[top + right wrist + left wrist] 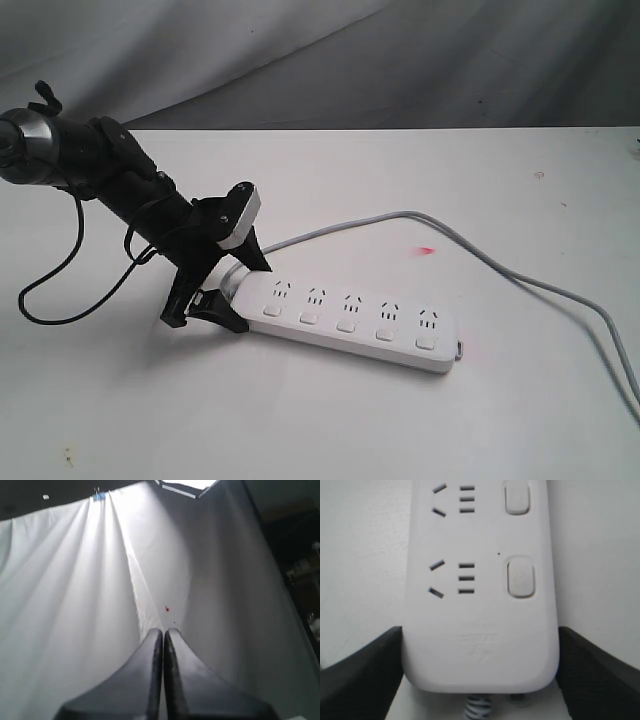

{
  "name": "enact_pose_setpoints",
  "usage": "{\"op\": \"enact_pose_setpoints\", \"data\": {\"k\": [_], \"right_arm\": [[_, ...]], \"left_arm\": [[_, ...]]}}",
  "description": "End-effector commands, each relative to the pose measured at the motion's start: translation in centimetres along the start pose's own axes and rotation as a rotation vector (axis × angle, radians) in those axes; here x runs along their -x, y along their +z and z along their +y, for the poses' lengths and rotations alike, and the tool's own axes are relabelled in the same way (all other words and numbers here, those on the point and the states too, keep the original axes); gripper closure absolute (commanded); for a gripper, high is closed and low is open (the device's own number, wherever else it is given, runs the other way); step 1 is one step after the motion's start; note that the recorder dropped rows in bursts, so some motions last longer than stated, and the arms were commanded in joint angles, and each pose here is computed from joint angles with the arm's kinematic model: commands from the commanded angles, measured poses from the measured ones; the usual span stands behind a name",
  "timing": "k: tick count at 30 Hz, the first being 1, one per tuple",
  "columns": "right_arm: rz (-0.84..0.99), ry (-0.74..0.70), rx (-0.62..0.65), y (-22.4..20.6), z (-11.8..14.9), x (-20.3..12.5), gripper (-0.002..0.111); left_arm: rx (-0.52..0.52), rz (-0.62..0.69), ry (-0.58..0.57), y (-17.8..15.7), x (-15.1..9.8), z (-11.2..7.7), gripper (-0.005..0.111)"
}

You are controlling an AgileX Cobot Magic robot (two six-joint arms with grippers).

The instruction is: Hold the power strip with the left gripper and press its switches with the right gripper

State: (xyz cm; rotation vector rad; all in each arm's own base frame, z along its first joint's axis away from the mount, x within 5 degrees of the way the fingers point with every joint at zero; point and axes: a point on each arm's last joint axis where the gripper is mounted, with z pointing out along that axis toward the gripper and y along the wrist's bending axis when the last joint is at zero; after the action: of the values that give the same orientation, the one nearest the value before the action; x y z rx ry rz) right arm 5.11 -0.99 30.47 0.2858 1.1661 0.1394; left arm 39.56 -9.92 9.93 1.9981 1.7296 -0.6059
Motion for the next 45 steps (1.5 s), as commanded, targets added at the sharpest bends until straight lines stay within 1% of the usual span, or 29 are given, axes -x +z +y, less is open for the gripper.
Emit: {"op": "enact_pose_setpoints", "data": {"k": [1,5,9,12,14,15,16,17,19,20,22,23,27,32,34,37,39,40,42,45], "right_arm": [[0.206,-0.056,-0.027,4.4,0.9,1.3,0.108],[0.458,-0.189,-0.008,9.6,1.9,2.2,0.108],[0.708,-0.317,0.068,14.1,2.8,2.1,0.108],[0.798,-0.384,0.199,17.0,3.8,1.8,0.108],[0.826,-0.434,0.333,18.5,4.7,1.8,0.108],[0.839,-0.435,0.396,19.0,5.1,1.5,0.108],[0.859,-0.423,0.496,19.6,5.8,1.1,0.108],[0.874,-0.412,0.567,20.0,6.2,0.7,0.108],[0.915,-0.365,0.734,20.7,7.1,-0.4,0.108],[0.933,-0.326,0.791,21.0,7.4,-0.9,0.108],[0.956,-0.276,0.877,21.8,7.6,-2.6,0.108],[0.964,-0.278,0.906,22.1,7.6,-3.5,0.108],[1.025,-0.287,0.982,23.1,8.2,-7.4,0.108],[1.123,-0.273,1.115,22.8,10.7,-12.5,0.108],[1.155,-0.271,1.128,22.6,11.6,-14.5,0.108],[1.167,-0.300,1.114,22.6,12.9,-17.0,0.108],[1.167,-0.328,1.117,22.3,13.7,-18.3,0.105],[1.169,-0.341,1.123,22.2,14.1,-18.9,0.100],[1.177,-0.358,1.139,21.8,14.8,-20.0,0.088],[1.188,-0.375,1.136,21.4,15.6,-21.4,0.059]], "left_arm": [[-0.019,-0.002,0.015,0.0,0.2,-0.1,0.071],[-0.019,-0.002,0.015,0.0,0.2,-0.1,0.071],[-0.019,-0.002,0.015,0.0,0.2,-0.1,0.071],[-0.019,-0.002,0.015,0.0,0.2,-0.1,0.071],[-0.019,-0.002,0.015,0.0,0.2,-0.1,0.071],[-0.019,-0.002,0.015,0.0,0.2,-0.1,0.071],[-0.019,-0.002,0.015,0.0,0.2,-0.1,0.071],[-0.019,-0.002,0.015,0.0,0.2,-0.1,0.071],[-0.019,-0.002,0.015,0.0,0.2,-0.1,0.071],[-0.019,-0.002,0.015,0.0,0.2,-0.1,0.071],[-0.019,-0.002,0.015,0.0,0.2,-0.1,0.071],[-0.019,-0.002,0.015,0.0,0.2,-0.1,0.071],[-0.019,-0.002,0.015,0.0,0.2,-0.1,0.071],[-0.019,-0.002,0.015,0.0,0.2,-0.1,0.071],[-0.019,-0.002,0.015,0.0,0.2,-0.1,0.071],[-0.017,-0.005,0.012,0.0,0.3,-0.1,0.071],[-0.017,-0.005,0.012,0.0,0.3,-0.1,0.071],[-0.017,-0.005,0.012,0.0,0.3,-0.1,0.071],[-0.017,-0.005,0.012,0.0,0.3,-0.1,0.071],[-0.017,-0.005,0.012,0.0,0.3,-0.1,0.071]]}}
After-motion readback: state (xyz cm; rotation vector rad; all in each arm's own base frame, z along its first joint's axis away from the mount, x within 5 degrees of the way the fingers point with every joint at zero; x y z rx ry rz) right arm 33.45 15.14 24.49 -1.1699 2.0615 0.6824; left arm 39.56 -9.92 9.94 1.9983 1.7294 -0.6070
